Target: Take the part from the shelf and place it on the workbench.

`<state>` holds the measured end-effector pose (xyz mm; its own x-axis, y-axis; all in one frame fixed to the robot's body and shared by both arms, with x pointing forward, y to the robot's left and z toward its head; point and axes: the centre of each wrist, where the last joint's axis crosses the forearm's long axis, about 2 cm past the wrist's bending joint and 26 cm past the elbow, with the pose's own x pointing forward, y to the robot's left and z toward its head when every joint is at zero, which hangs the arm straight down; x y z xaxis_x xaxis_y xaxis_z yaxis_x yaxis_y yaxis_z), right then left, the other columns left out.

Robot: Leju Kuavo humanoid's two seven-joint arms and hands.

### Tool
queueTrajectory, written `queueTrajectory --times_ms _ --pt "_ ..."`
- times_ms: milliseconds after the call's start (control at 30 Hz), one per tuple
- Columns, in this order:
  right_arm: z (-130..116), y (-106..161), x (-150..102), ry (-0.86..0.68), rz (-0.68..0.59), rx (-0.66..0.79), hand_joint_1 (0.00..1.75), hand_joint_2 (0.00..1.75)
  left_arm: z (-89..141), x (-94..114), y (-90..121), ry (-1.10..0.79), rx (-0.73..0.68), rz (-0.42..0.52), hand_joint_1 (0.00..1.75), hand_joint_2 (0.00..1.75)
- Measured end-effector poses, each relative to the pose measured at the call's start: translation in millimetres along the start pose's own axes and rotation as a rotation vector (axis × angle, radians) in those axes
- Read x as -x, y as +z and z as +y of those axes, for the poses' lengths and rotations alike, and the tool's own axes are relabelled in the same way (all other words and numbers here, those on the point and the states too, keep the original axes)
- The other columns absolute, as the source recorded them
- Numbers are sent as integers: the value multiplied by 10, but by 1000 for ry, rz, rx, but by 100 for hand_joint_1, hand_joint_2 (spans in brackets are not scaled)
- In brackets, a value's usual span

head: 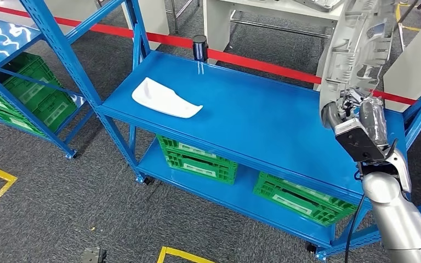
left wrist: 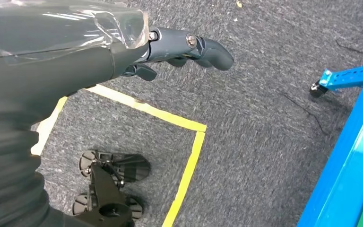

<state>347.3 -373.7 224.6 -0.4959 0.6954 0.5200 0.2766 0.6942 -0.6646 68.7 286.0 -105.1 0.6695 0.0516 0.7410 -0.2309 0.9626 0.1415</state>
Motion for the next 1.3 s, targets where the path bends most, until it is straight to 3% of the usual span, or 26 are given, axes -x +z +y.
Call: queueTrajectory --times_ms 367,700,1300 --pt "-39 -1 -8 0 0 48 166 175 -24 -17 -7 3 4 1 0 175" --pt "-333 -158 -67 -3 -37 272 166 175 -30 -42 -24 15 -6 24 0 175" --pt "-607 -206 -74 -10 -63 411 166 175 -27 -145 -105 19 -19 19 0 175"
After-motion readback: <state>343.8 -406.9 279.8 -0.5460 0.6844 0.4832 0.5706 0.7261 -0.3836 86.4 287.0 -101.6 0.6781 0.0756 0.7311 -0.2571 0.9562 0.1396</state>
